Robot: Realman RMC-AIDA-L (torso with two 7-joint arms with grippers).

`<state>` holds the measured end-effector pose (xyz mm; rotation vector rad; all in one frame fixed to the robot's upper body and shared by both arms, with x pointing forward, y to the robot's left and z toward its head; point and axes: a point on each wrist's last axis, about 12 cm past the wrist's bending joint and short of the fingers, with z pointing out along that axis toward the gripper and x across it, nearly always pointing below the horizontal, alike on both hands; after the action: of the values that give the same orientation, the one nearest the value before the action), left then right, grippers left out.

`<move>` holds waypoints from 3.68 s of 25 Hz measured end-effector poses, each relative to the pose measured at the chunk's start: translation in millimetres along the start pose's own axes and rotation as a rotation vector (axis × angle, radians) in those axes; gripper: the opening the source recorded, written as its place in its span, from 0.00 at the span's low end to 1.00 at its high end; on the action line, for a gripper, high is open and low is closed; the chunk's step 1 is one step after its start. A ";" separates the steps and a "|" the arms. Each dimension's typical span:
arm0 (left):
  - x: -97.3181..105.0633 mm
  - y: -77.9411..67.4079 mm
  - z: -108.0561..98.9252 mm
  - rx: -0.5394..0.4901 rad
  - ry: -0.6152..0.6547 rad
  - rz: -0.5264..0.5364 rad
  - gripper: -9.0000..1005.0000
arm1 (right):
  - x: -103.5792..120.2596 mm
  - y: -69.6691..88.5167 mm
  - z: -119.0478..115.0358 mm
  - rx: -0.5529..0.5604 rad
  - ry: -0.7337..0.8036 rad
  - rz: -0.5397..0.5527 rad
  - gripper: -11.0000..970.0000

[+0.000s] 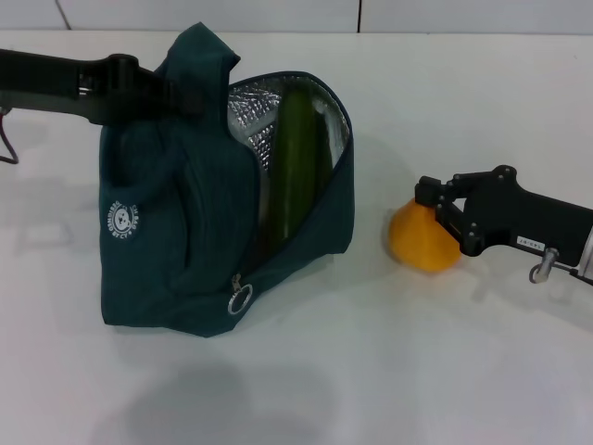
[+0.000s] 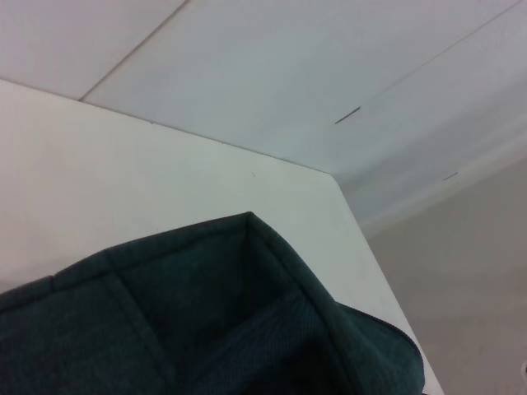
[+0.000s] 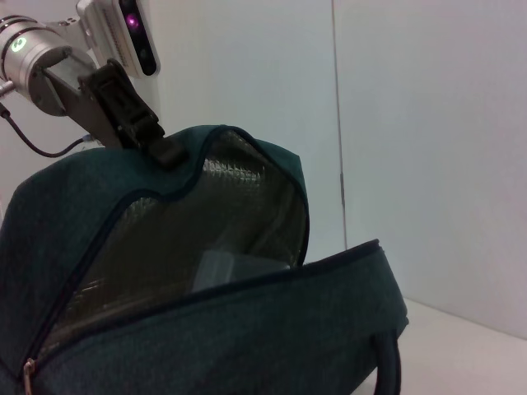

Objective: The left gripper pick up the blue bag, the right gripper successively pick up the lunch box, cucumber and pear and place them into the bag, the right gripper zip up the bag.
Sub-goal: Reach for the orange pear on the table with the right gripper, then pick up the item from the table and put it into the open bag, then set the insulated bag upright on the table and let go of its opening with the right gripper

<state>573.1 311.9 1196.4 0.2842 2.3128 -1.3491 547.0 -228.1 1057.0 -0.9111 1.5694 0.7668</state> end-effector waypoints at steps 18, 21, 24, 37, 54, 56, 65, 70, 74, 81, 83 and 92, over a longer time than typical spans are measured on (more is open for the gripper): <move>-0.7 -0.2 0.2 0.000 0.000 0.003 0.05 | -56.7 -24.8 -37.7 0.008 -0.395 0.161 0.08; -0.7 -0.4 1.2 0.001 0.002 0.005 0.05 | -75.8 -27.0 -19.0 -0.061 -0.428 0.162 0.09; -1.1 -0.7 2.0 0.000 0.004 0.007 0.05 | -94.7 -26.9 6.3 -0.134 -0.440 0.150 0.10; -1.1 -0.8 3.2 0.005 -0.004 0.014 0.05 | -107.8 6.9 83.6 -0.362 -0.277 0.185 0.14; -2.7 -0.1 6.5 0.014 0.005 0.010 0.05 | -95.5 11.4 89.9 -0.339 -0.195 0.203 0.20; -2.8 -0.1 6.3 0.013 0.005 0.010 0.05 | -96.0 11.2 88.6 -0.338 -0.204 0.216 0.21; -1.5 1.6 3.3 0.007 0.002 0.006 0.05 | -76.6 -4.7 48.8 -0.186 -0.308 0.441 0.43; -2.7 0.7 3.9 0.008 0.003 0.009 0.05 | -47.6 -9.2 21.7 -0.094 -0.292 0.695 0.69; -3.5 -0.4 5.5 0.012 0.005 0.013 0.05 | -29.2 -4.9 19.1 -0.084 -0.219 0.872 0.75; -4.0 -1.4 7.6 0.016 0.009 0.016 0.05 | -17.1 5.0 37.9 -0.087 -0.065 0.961 0.81; -5.0 -2.5 8.9 0.019 0.010 0.020 0.05 | -17.6 7.2 45.1 -0.098 -0.023 0.954 0.81; -5.2 -2.9 9.8 0.019 0.013 0.027 0.05 | -22.4 12.2 60.2 -0.137 0.053 0.853 0.74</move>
<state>579.2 302.2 1196.9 0.3300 2.2994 -1.3610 567.6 -167.2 1068.3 -0.3158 1.9779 1.4614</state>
